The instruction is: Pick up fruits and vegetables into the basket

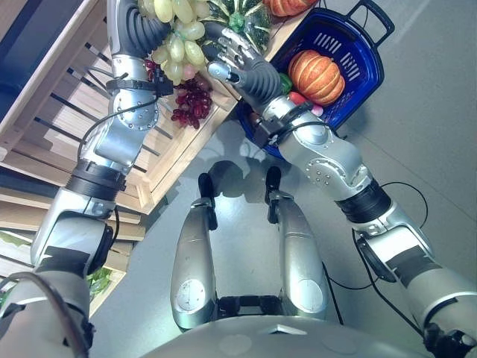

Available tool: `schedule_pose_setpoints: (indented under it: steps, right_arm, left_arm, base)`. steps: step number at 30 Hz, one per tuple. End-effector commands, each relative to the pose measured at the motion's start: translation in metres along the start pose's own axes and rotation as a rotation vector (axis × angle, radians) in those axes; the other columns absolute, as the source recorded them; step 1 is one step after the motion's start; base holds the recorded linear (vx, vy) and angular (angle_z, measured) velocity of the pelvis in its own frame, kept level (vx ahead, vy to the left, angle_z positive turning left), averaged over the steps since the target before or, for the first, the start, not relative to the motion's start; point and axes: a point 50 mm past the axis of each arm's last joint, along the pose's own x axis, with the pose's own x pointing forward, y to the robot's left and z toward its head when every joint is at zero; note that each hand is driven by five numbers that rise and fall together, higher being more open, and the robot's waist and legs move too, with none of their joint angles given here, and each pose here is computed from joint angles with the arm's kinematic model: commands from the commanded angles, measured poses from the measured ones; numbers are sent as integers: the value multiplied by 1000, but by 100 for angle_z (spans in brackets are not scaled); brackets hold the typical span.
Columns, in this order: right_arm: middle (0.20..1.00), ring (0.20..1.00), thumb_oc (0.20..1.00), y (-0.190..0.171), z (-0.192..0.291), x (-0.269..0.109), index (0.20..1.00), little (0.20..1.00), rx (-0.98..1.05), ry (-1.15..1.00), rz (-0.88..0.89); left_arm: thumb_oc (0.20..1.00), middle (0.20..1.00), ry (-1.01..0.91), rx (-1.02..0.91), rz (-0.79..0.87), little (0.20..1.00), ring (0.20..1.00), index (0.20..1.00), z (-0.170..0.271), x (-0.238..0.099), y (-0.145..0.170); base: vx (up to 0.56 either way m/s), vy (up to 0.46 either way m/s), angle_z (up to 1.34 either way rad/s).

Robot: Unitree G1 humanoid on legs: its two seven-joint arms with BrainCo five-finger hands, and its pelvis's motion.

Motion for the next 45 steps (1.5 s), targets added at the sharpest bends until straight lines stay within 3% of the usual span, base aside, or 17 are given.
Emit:
schedule_pose_setpoints:
  steps: [1,15,34,45]
  right_arm:
    - [1000,1000,1000,18,18,4,1000,1000,112,-117,39]
    - [1000,1000,1000,10,18,1,1000,1000,128,-170,-32]
    - [1000,1000,1000,61,13,4,1000,1000,231,-66,309]
    - [1000,1000,1000,76,5,5,1000,1000,264,-26,347]
  left_arm:
    - [200,200,-261,-90,123,200,200,200,51,14,11]
    - [200,200,-231,-190,201,200,200,200,54,14,16]
    - [200,200,-249,-271,-63,200,200,200,75,4,-21]
    - [200,200,-232,-295,-187,200,200,200,80,-6,-42]
  base:
    - [0,0,0]
    - [-2,3,-1]
    - [0,0,0]
    - [0,0,0]
